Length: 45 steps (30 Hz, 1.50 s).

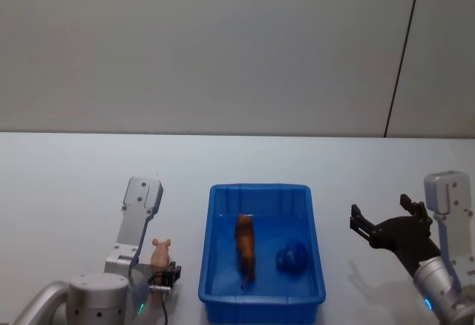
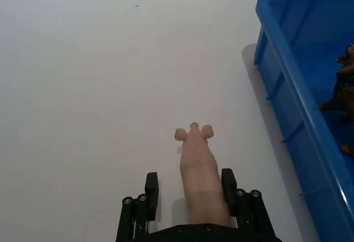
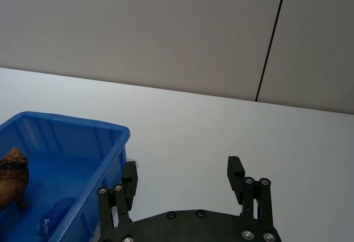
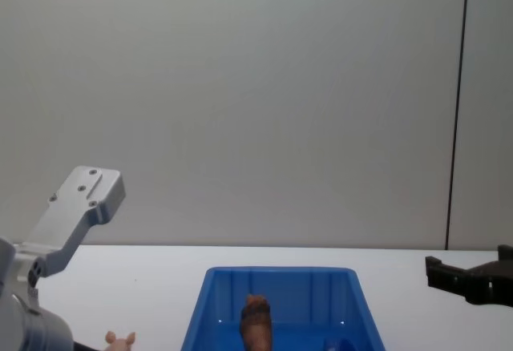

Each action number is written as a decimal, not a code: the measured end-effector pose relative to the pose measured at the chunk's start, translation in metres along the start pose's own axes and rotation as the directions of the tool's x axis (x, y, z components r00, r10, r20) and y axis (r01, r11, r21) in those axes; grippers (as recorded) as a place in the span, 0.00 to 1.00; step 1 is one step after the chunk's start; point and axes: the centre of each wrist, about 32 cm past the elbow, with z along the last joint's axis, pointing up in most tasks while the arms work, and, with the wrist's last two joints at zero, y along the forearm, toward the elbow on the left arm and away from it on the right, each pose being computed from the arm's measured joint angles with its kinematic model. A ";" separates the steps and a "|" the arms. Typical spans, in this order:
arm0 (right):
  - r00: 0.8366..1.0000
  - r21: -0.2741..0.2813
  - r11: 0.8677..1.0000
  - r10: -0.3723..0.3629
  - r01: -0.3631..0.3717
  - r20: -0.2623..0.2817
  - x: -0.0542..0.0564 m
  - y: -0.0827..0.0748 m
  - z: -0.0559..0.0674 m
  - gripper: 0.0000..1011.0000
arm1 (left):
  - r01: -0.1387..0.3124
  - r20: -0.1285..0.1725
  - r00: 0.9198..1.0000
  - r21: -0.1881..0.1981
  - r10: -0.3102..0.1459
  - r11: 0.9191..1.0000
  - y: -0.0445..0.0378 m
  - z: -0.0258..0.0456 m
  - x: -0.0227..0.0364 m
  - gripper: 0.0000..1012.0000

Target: Pick up the two dolls from the table and place them into the box.

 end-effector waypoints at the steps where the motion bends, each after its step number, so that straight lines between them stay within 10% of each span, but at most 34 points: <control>1: 1.000 0.000 1.000 0.000 0.000 0.000 0.000 0.000 0.000 0.99 | -0.001 0.000 1.000 0.000 0.001 1.000 0.0000 -0.0002 0.0001 0.72; 12: 1.000 0.000 1.000 0.000 0.000 0.000 0.000 0.000 0.000 0.99 | -0.001 -0.015 1.000 -0.016 0.001 1.000 0.0018 -0.0035 0.0012 0.36; 28: 1.000 0.000 1.000 0.000 0.000 0.000 0.000 0.000 0.000 0.99 | 0.063 -0.036 0.997 -0.153 -0.069 0.986 0.0108 -0.0015 0.0015 0.35; 36: 1.000 0.000 1.000 0.000 0.000 0.000 0.000 0.000 0.000 0.99 | 0.120 -0.016 0.992 -0.258 -0.129 0.959 0.0148 0.0014 0.0022 0.35; 45: 1.000 0.000 1.000 0.000 0.000 0.000 0.000 0.000 0.000 0.99 | 0.231 0.046 0.972 -0.395 -0.232 0.889 0.0165 0.0051 0.0036 0.35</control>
